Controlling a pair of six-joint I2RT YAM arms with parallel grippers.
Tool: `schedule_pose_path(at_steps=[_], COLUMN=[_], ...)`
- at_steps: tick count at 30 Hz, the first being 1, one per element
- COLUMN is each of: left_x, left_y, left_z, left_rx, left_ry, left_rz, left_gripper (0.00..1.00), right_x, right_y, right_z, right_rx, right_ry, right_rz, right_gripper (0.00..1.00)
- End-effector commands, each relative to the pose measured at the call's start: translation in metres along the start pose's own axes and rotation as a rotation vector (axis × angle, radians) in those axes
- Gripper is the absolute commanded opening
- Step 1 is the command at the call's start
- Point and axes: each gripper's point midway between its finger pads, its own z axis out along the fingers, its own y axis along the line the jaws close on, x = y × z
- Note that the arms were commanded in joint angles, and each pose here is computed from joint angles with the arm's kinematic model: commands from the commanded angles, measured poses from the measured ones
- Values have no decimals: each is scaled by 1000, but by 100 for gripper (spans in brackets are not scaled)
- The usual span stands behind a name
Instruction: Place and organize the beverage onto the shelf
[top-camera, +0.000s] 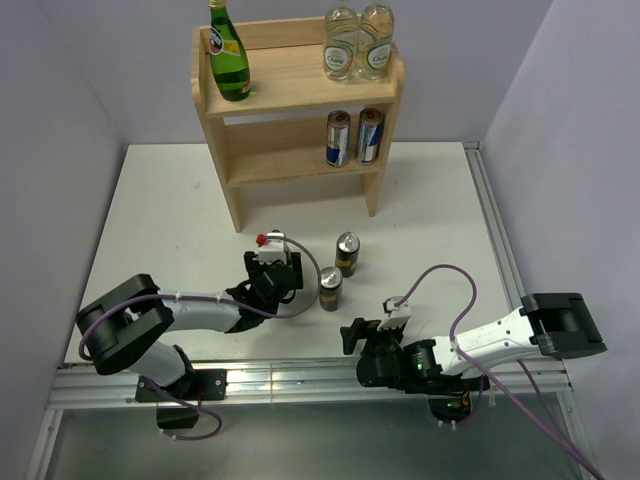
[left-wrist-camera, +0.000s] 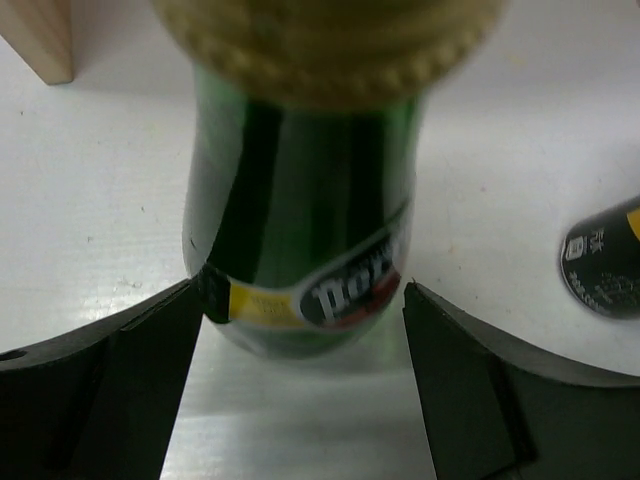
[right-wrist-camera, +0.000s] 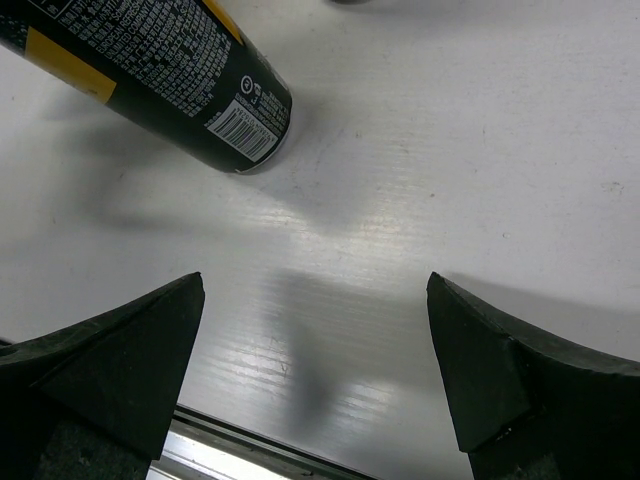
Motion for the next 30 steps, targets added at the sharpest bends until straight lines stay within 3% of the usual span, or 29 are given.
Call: schedule_pose_path(at_steps=[1, 10, 13, 16, 17, 19, 20, 26, 30], left_x=[-18, -8, 0, 4, 5, 3, -2, -42, -107], left_y=[-11, -10, -9, -8, -8, -5, -5, -5, -25], left_z=[10, 37, 40, 42, 43, 42, 39, 9, -18], left_rx=[52, 28, 34, 21, 16, -4, -8, -47, -9], left_ry=[-57, -55, -58, -53, -46, -37, -47, -58, -93], left_rz=[-27, -16, -30, -32, -29, -22, -35, -8, -20], left_gripper=[87, 85, 75, 54, 34, 4, 0, 0, 0], right_x=[0, -1, -1, -1, -1, -1, -1, -1, -1], right_y=[2, 2, 2, 2, 2, 3, 2, 2, 2], right_z=[0, 0, 0, 0, 0, 0, 0, 0, 0], right_rx=[5, 3, 1, 2, 4, 6, 8, 7, 7], right_ry=[-9, -14, -15, -11, -11, -12, -11, -9, -10], right_rz=[7, 6, 7, 5, 1, -1, 2, 7, 9], right_gripper=[100, 100, 100, 100, 100, 100, 100, 100, 100])
